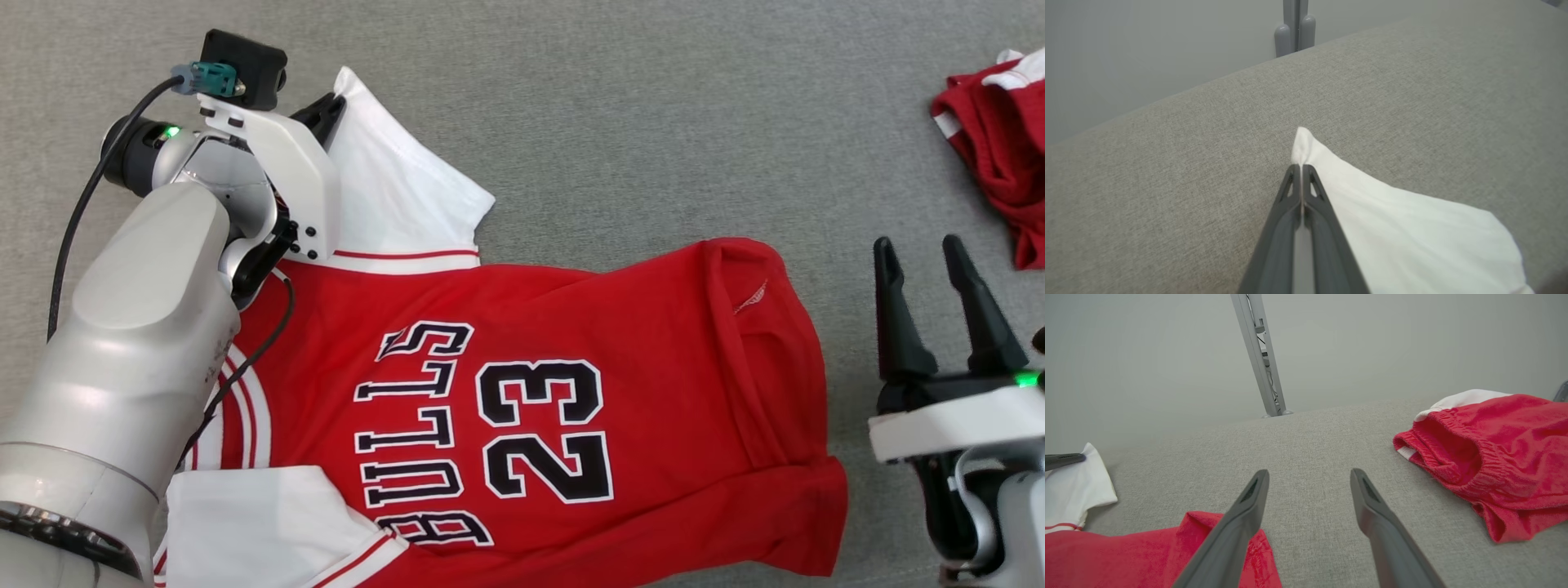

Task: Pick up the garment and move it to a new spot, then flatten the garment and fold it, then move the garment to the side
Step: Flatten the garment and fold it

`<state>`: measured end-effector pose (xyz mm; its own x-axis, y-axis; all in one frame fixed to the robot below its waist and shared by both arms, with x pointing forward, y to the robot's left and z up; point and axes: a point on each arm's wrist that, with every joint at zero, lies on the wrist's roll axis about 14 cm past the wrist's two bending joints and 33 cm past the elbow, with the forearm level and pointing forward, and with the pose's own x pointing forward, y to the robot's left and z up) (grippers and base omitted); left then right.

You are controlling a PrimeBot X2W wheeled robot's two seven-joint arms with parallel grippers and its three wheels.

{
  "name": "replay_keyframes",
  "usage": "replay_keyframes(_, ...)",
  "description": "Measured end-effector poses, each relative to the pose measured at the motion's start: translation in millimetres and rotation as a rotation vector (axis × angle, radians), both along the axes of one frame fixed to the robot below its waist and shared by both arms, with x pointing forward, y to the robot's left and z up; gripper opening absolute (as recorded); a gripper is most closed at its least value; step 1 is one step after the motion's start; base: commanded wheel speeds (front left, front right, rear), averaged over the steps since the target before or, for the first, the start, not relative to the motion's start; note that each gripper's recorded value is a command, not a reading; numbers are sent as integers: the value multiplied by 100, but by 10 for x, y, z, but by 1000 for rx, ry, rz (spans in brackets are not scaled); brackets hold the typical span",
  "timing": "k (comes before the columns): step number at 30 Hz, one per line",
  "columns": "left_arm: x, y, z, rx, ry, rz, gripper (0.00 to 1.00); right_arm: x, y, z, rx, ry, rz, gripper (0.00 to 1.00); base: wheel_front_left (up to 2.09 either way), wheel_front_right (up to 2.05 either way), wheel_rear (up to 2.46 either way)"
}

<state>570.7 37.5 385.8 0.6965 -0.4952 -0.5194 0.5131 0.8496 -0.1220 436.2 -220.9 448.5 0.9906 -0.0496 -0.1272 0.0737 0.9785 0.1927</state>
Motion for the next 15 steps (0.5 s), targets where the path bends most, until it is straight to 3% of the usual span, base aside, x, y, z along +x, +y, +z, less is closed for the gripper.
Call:
replay_keyframes(7, 95, 184, 211, -38, -67, 59, 0, 303, 85, -82, -19, 93, 108, 100, 0, 0, 0)
replay_keyframes(15, 169, 325, 391, -77, -113, 112, 0, 442, 506, -331, -25, 280, 315, 100, 0, 0, 0)
